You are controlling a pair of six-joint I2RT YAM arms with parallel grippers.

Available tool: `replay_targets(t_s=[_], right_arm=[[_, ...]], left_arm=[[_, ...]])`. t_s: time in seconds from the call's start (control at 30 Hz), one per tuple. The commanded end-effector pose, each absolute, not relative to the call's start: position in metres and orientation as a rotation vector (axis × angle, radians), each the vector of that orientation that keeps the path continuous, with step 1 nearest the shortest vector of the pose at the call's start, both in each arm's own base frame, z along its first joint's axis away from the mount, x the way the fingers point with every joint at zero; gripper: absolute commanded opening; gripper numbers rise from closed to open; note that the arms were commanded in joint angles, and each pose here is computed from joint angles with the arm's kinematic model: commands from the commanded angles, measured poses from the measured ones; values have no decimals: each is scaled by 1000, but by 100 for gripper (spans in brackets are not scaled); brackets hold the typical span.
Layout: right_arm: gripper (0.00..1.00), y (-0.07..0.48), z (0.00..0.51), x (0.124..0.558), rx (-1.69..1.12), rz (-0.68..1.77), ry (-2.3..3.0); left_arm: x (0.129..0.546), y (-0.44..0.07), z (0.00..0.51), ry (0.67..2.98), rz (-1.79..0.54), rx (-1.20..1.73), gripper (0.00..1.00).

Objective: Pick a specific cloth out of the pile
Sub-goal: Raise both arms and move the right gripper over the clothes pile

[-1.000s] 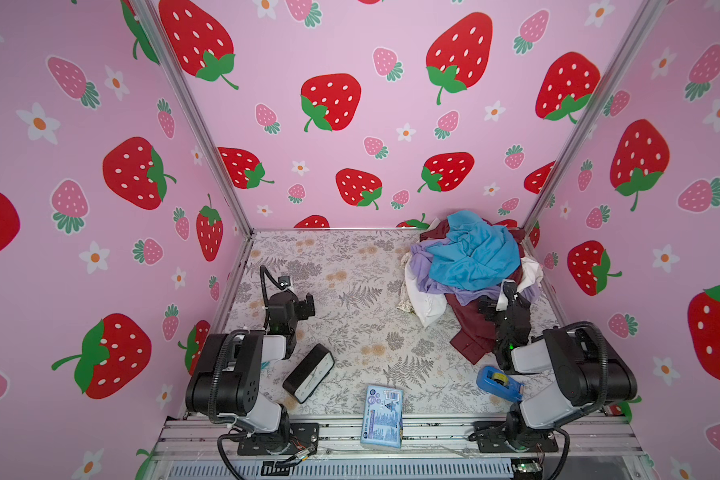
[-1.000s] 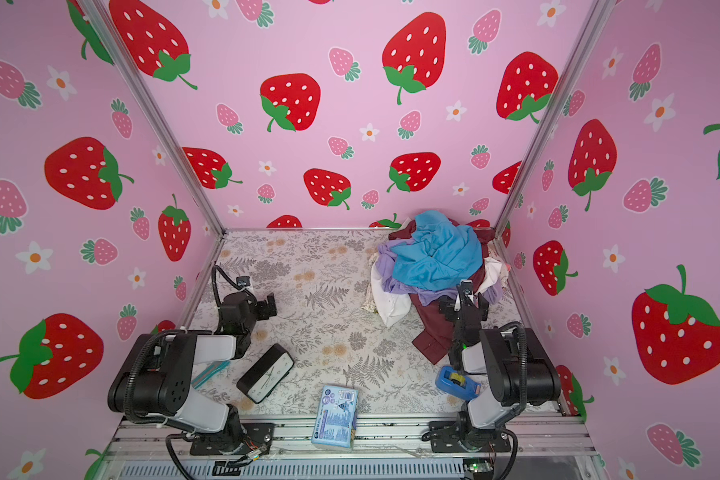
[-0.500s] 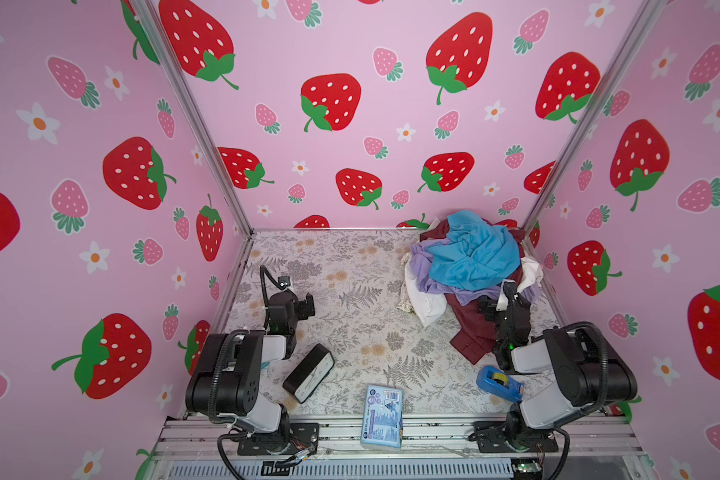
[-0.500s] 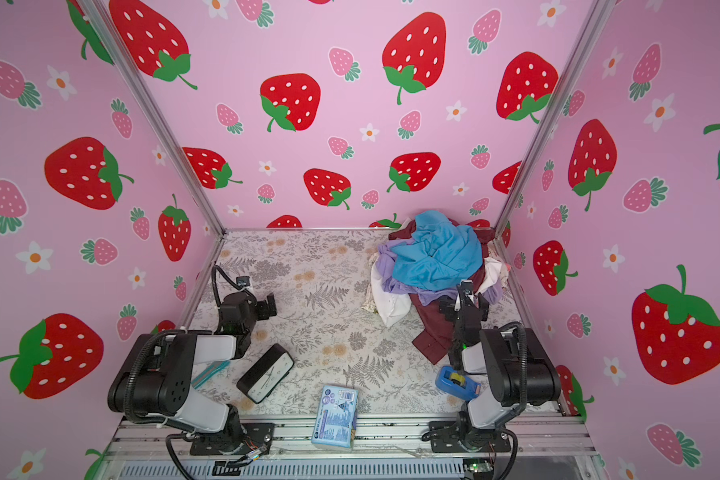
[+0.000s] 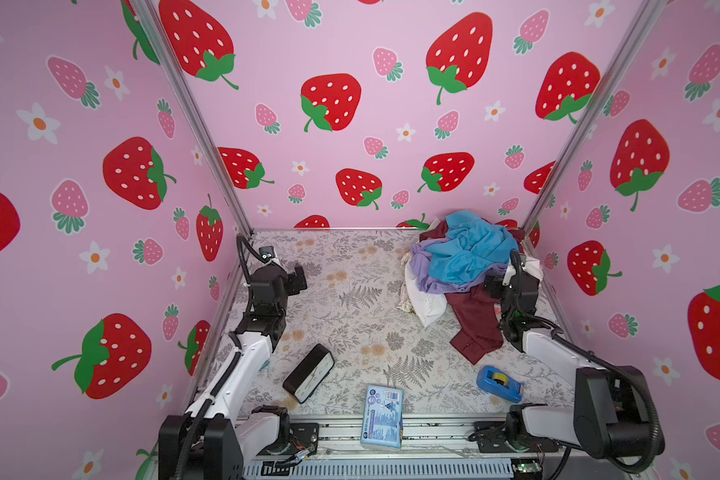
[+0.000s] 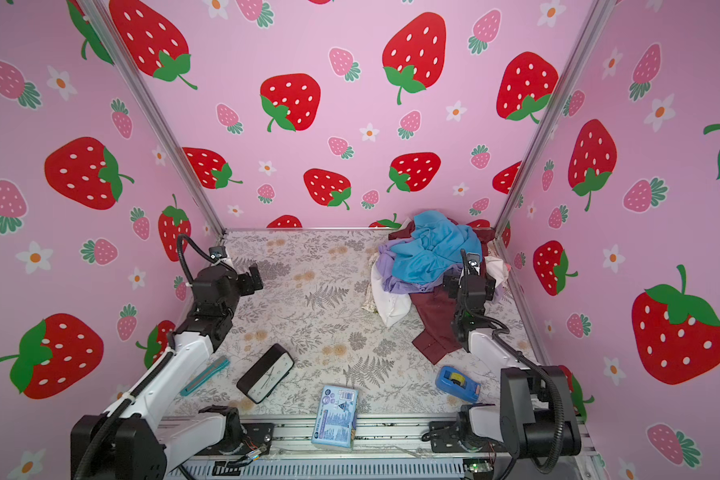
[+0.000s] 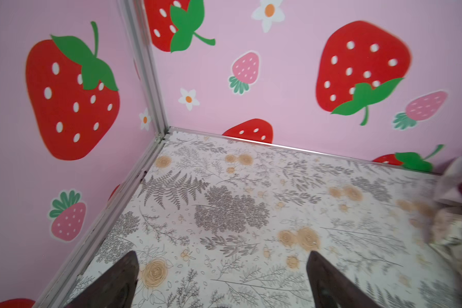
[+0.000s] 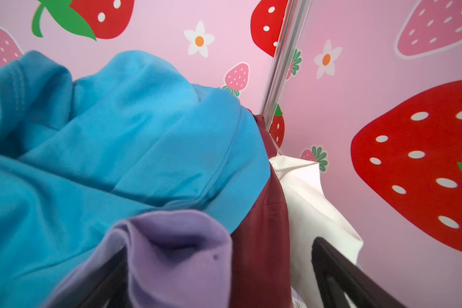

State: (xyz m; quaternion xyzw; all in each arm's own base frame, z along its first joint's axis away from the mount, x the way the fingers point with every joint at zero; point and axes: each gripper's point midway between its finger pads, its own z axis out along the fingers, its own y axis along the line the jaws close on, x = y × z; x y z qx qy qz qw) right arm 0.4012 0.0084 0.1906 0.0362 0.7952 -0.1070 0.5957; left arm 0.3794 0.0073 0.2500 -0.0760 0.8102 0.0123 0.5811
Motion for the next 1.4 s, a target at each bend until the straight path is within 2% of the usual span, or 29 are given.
replay_targets(t_s=[0.0, 0.07, 0.27, 0.57, 0.77, 0.93, 1.17, 1.37], right_arm=[[100, -1, 169, 378, 133, -354, 2021], [100, 4, 177, 375, 123, -342, 2034], [100, 30, 198, 372, 66, -217, 2063], [100, 85, 213, 363, -139, -135, 2142], [99, 137, 215, 357, -317, -50, 2180], [90, 190, 220, 365, -462, 77, 2202], [77, 241, 201, 386, -601, 68, 2255], [73, 275, 181, 407, -653, 44, 2292]], left_arm=[[352, -42, 241, 2064, -265, -26, 99], [340, -72, 251, 2063, -462, 74, 99], [312, -126, 269, 2063, -855, 278, 99], [271, -173, 288, 1978, -1205, 523, 99], [254, -184, 293, 1924, -1229, 593, 99], [241, -192, 301, 1853, -1284, 650, 99], [248, -194, 285, 1887, -1285, 622, 99], [267, -194, 266, 1966, -1288, 558, 99]])
